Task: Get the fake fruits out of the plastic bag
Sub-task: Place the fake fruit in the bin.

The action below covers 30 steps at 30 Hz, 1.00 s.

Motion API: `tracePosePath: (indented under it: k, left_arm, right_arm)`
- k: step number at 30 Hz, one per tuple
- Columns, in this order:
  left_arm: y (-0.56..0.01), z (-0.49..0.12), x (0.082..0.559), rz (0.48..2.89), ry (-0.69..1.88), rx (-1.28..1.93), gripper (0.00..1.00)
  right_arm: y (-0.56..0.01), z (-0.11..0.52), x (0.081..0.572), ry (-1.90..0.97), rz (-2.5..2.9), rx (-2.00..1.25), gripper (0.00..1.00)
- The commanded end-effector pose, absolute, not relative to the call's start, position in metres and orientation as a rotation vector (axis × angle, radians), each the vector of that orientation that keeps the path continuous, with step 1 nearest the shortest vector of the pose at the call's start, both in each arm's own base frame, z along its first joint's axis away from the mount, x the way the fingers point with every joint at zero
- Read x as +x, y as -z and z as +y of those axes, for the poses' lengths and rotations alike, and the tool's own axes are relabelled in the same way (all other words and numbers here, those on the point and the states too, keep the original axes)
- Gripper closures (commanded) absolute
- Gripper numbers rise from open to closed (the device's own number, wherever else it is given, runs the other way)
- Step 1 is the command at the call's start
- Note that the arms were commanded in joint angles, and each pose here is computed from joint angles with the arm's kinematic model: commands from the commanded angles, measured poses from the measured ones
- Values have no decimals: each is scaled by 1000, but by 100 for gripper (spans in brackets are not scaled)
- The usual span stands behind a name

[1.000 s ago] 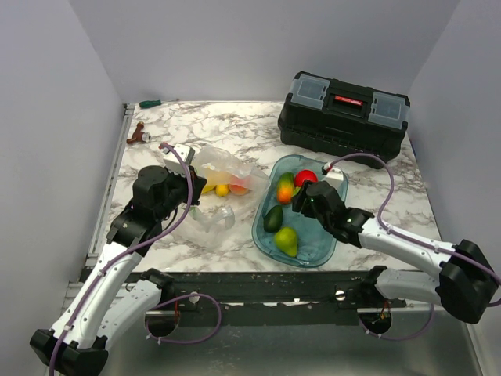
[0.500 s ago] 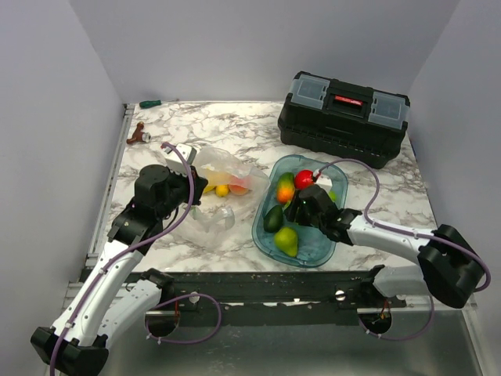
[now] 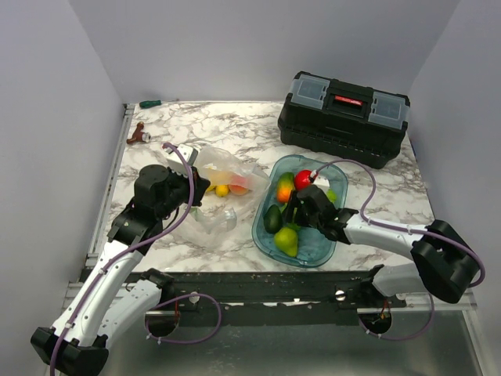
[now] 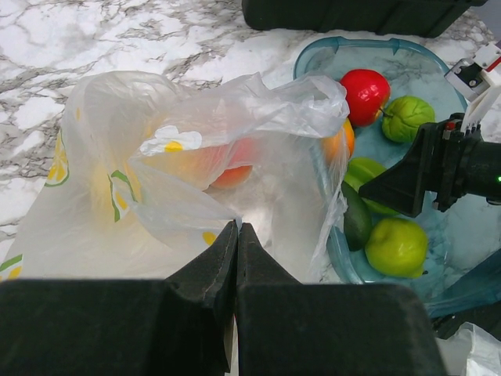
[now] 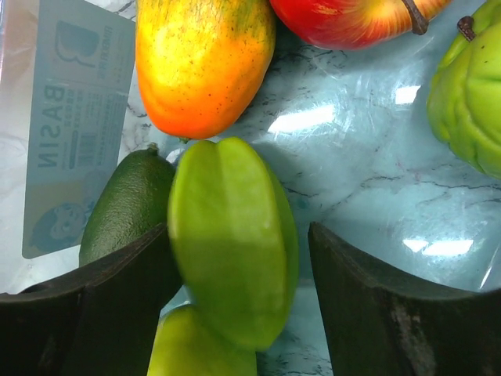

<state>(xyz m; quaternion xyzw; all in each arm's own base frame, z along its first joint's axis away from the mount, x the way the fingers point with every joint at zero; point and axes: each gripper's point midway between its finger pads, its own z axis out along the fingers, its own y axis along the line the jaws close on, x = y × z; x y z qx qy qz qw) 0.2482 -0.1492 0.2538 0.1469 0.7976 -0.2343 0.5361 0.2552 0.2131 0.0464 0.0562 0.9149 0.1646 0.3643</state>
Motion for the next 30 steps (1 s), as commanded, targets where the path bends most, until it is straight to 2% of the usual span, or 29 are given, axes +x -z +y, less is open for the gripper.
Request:
tracePosePath:
  k: [1, 10, 18, 24, 30]
  left_arm:
    - [-265, -153, 247, 1850, 584, 375, 100]
    - [-265, -156, 246, 1851, 599, 387, 100]
    - [-267, -160, 242, 1835, 629, 409, 100]
    - [-270, -167, 237, 1816, 672, 446, 100]
    - [-273, -174, 232, 1792, 719, 489, 100]
  right_arm:
    - [-47, 216, 259, -438, 2349, 133, 24]
    - [-76, 219, 260, -483, 2305, 119, 22]
    - [-151, 217, 275, -479, 2157, 97, 22]
    - [-192, 269, 269, -533, 2059, -70, 22]
    - [-215, 344, 240, -796, 1921, -274, 34]
